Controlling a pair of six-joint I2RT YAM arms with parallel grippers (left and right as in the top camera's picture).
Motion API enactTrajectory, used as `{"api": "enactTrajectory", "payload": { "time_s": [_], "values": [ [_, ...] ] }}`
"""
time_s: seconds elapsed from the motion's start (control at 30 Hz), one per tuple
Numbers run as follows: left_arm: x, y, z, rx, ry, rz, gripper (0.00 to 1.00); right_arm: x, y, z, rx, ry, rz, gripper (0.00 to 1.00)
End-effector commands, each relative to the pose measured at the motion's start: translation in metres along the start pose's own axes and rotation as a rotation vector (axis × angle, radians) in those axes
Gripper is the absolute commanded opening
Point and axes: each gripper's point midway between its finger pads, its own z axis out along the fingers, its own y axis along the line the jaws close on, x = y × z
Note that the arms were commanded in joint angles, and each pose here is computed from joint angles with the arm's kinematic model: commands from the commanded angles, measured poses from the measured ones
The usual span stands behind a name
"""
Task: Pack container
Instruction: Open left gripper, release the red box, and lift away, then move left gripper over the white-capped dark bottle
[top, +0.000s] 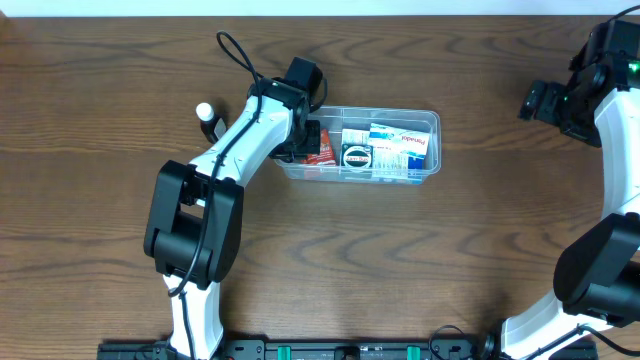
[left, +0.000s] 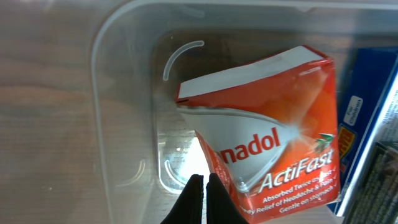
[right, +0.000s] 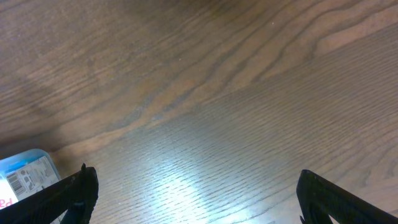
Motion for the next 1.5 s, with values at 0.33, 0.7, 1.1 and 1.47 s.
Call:
{"api": "enactTrajectory", "payload": {
  "time_s": [0.33,0.7,1.1,1.47],
  "values": [
    [-0.005,-0.023,-0.004,0.023,-0.041,0.064,0.06,-0.005,-0.002,-0.007,0.004,-0.023,-0.01,0.99],
    [-0.002,-0.031,-0.004,0.047,-0.031,0.075,0.06,-0.005,-0.002,-0.007,0.004,-0.023,-0.011,0.99],
    [-0.003,-0.038,-0.005,0.083,-0.034,0.078,0.06,-0.005,-0.002,-0.007,0.004,-0.023,-0.01,0.99],
    [-0.017,-0.038,-0.036,0.09,-0.119,0.076,0.06,-0.005,-0.002,-0.007,0.004,-0.023,-0.01,0.99]
  ]
}}
